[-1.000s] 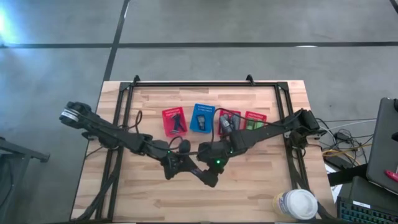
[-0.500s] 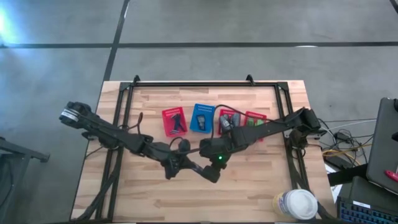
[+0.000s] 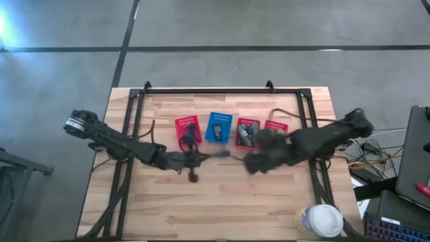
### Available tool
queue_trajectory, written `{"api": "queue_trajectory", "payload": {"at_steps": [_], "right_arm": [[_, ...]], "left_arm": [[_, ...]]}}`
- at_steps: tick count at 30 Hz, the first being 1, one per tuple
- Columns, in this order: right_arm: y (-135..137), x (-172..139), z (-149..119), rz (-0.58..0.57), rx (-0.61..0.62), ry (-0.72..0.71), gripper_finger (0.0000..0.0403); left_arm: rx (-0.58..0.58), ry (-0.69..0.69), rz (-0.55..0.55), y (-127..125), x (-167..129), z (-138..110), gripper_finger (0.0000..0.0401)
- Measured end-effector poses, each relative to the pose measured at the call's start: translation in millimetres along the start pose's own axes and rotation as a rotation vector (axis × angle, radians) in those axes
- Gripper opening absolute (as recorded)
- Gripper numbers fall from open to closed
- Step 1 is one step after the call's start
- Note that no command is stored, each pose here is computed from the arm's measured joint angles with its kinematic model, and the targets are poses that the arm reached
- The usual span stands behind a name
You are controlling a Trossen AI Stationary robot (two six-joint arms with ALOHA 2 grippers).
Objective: Pick & Place Travel size toiletries
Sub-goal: Put the blue shaving cream into the blue bin
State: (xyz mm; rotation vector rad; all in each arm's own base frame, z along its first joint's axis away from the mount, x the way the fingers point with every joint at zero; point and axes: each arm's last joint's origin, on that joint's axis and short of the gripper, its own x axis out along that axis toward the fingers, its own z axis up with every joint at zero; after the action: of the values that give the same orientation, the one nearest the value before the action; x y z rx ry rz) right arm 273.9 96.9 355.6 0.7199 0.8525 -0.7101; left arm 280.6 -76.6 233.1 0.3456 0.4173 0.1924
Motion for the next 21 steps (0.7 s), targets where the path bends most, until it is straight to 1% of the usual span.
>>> {"api": "queue_trajectory", "payload": {"at_steps": [2,4,6,8,10,12,14,16,18,21], "right_arm": [[-16,-20,-1,-0.045,0.102,-0.112,0.0344],[-29,-31,-2,-0.081,0.174,-0.179,0.0352],[-37,-35,-3,-0.115,0.202,-0.216,0.0356],[-41,-36,-3,-0.143,0.196,-0.230,0.0358],[-43,-34,-2,-0.168,0.170,-0.231,0.0357],[-42,-31,-1,-0.183,0.137,-0.229,0.0354],[-40,-29,-2,-0.194,0.099,-0.224,0.0349],[-40,-28,-2,-0.200,0.081,-0.222,0.0343],[-40,-28,-2,-0.201,0.067,-0.220,0.0338],[-40,-28,-2,-0.201,0.064,-0.216,0.0333]], "left_arm": [[-0.177,0.006,0.128,9,4,-1,0.0003],[-0.373,0.005,0.237,23,13,-5,0.0003],[-0.541,0.014,0.302,37,27,-12,0.0003],[-0.653,0.042,0.357,51,43,-23,0.0003],[-0.729,0.074,0.398,63,60,-34,0.0003],[-0.811,0.108,0.403,73,76,-45,0.0003],[-0.868,0.131,0.417,78,88,-53,0.0004],[-0.892,0.144,0.440,78,97,-57,0.0007],[-0.898,0.141,0.455,77,104,-56,0.0015],[-0.906,0.148,0.421,75,112,-54,0.0036]]}}
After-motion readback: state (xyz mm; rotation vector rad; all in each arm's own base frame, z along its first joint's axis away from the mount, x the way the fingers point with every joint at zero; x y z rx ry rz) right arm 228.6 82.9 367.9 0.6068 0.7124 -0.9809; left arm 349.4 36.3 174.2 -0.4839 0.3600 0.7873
